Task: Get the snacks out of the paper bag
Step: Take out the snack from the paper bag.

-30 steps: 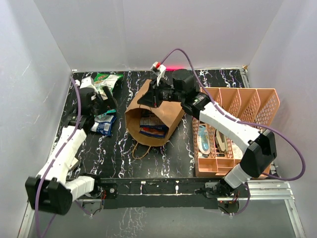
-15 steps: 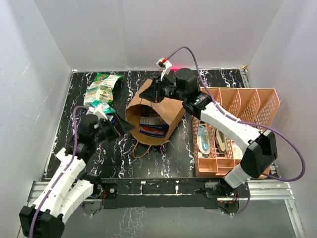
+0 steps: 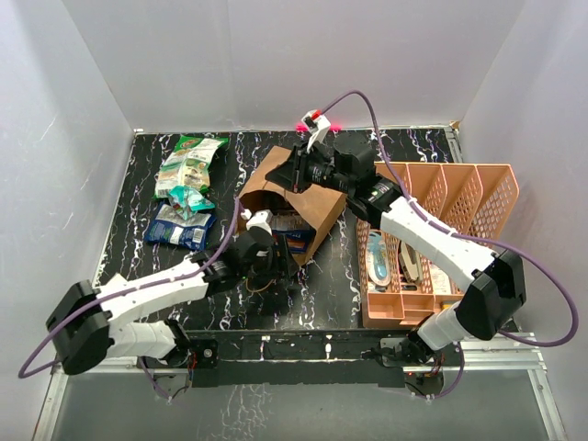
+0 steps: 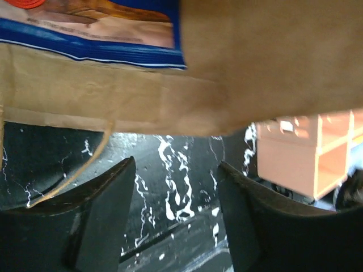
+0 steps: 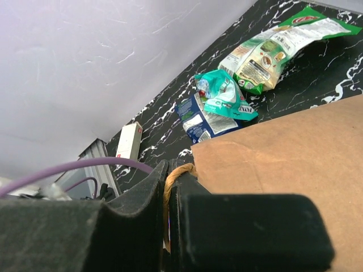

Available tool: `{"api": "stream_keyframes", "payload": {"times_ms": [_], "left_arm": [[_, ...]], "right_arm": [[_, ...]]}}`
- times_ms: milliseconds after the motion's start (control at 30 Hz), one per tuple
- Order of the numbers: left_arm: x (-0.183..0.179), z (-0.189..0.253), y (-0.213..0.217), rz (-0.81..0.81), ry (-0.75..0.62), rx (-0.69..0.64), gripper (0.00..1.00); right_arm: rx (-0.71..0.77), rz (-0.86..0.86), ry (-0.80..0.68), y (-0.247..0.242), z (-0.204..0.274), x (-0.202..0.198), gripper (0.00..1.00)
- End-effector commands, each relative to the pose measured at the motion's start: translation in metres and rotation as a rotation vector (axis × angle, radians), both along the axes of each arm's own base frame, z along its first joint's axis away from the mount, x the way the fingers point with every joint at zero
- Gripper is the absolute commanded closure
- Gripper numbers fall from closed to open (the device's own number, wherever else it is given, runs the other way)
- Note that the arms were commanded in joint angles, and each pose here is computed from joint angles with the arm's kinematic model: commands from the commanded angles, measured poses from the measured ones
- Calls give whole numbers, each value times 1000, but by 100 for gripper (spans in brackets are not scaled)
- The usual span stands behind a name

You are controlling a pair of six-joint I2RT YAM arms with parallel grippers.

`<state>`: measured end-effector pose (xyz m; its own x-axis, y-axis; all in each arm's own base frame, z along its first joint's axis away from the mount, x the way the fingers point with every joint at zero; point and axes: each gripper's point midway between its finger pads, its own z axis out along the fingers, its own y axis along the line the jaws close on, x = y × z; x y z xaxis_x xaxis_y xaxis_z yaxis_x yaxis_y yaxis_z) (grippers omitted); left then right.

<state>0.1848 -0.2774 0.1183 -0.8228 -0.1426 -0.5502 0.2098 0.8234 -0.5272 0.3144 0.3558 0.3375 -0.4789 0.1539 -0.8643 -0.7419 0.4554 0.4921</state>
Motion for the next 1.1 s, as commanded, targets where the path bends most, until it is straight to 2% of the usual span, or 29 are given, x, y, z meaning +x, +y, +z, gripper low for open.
{"api": "stream_keyframes", "payload": {"times_ms": [0, 200, 300, 433, 500, 567, 667, 800, 1067], "left_arm": [[30, 3, -7, 195, -9, -41, 44], [55, 2, 9, 494, 43, -35, 45], [58, -10, 19, 638, 116, -36, 44], [61, -11, 23, 729, 153, -50, 51], [62, -21, 24, 781, 182, -57, 62], [66, -22, 24, 806, 189, -72, 65], [72, -26, 24, 829, 194, -37, 60], [80, -37, 19, 824, 235, -72, 59], [100, -47, 13, 822, 221, -81, 59]], "right_arm": [[83, -39, -108, -9, 42, 1, 92], [106, -40, -120, -13, 52, -5, 92], [109, -57, -126, -17, 52, -5, 92], [104, -64, -124, -19, 50, -6, 92], [105, -63, -126, -19, 50, -6, 92], [106, -62, -127, -19, 51, -7, 92], [108, -64, -126, -20, 51, -7, 92], [111, -54, -122, -19, 51, -9, 92], [117, -46, -117, -19, 51, -11, 92]]}}
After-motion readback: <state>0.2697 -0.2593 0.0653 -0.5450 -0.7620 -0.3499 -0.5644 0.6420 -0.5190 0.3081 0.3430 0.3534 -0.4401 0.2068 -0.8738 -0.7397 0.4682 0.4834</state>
